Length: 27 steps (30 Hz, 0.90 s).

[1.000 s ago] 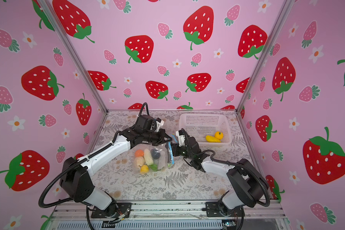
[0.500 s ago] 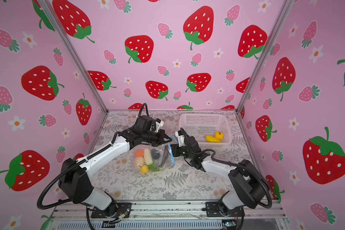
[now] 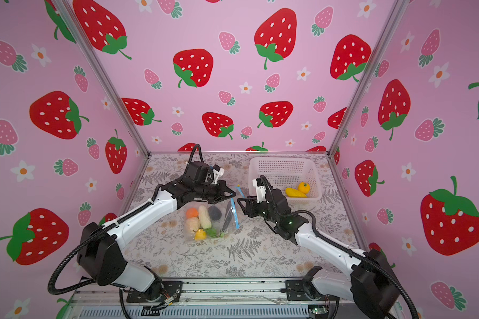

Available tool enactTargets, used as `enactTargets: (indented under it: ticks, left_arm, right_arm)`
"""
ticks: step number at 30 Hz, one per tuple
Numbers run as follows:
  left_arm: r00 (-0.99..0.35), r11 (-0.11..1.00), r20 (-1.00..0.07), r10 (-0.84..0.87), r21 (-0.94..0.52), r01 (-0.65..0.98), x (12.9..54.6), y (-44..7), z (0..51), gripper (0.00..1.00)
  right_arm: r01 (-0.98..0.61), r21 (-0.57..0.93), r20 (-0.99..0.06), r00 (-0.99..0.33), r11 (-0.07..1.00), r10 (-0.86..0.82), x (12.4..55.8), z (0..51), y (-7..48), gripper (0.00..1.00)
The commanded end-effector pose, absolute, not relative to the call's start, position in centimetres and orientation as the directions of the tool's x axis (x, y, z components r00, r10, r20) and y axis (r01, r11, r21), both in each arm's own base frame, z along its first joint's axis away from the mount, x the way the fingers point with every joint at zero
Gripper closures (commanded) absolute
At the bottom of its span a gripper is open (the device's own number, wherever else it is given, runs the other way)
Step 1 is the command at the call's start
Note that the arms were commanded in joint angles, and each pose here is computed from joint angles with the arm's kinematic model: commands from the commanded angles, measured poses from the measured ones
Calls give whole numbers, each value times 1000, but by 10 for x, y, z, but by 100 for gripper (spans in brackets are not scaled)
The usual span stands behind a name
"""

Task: Place the food in the zip-top bag and seal the zipper
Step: 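Open the right gripper and draw it back from the bag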

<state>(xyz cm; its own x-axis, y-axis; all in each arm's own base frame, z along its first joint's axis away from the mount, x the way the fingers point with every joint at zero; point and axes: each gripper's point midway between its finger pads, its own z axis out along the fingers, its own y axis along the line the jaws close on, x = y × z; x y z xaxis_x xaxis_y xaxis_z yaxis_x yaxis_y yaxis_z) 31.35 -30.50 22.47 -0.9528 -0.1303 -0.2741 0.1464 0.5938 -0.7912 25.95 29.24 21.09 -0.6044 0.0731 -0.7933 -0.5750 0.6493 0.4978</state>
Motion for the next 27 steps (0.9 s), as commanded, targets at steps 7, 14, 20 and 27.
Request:
enactTargets:
  ticks: [7,14,20,27]
  left_arm:
    - [-942,582,-303,-147,-796,166,307,-294,238,100]
    - [-942,578,-303,-147,-799,167,305,-290,234,100]
    - [-943,571,-298,-149,-805,164,305,-284,232,100]
    - [-941,564,-306,-142,-806,177,302,-283,234,100]
  right_arm:
    - [-493,493,-718,-696,717,16,270,171,276,38]
    - [-501,496,-695,-719,709,-22,272,162,281,38]
    - [-494,526,-674,-739,692,-16,275,161,290,41]
    - [-490,551,-663,-749,676,-2,276,163,296,46]
